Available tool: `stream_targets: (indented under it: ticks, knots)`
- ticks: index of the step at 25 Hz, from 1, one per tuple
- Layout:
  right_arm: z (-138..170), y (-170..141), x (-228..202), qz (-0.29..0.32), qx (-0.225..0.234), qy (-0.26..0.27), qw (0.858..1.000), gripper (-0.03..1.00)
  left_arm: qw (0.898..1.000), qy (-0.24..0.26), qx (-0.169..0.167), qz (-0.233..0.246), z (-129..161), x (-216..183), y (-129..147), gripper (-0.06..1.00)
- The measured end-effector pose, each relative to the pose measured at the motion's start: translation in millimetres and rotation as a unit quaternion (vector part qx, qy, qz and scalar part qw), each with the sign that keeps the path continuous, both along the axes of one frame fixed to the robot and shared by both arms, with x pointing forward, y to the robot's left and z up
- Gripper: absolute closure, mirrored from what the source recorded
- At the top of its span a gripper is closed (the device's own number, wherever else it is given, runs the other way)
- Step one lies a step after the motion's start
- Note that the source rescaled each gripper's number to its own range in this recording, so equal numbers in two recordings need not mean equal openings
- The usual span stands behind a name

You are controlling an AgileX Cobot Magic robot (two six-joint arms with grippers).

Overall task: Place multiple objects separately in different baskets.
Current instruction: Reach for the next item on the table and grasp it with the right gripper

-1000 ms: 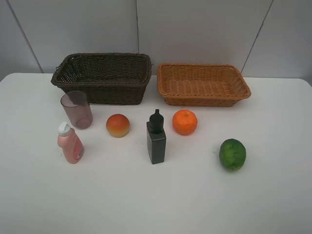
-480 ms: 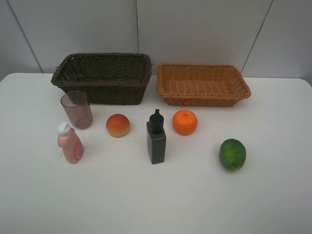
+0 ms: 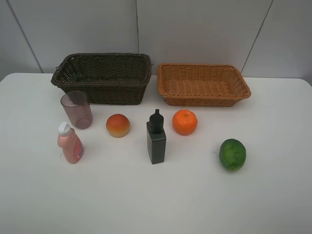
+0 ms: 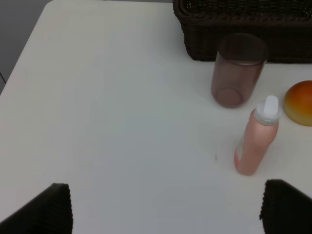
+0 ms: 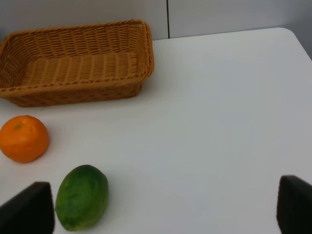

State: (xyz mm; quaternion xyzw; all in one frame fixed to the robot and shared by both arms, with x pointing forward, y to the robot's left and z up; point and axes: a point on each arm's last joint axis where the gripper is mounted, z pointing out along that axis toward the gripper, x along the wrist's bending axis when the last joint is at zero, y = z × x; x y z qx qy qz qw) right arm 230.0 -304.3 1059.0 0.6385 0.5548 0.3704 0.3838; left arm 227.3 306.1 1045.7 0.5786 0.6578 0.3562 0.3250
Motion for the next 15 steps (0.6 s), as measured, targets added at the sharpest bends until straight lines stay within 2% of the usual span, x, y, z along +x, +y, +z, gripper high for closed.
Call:
stream_targets:
  ticks: [15]
  knots:
    - [0.0,0.0,0.0,0.0,0.0,0.0,1.0,-0.03,1.0,0.0,0.0,0.0,0.0,0.0,0.0,-0.06]
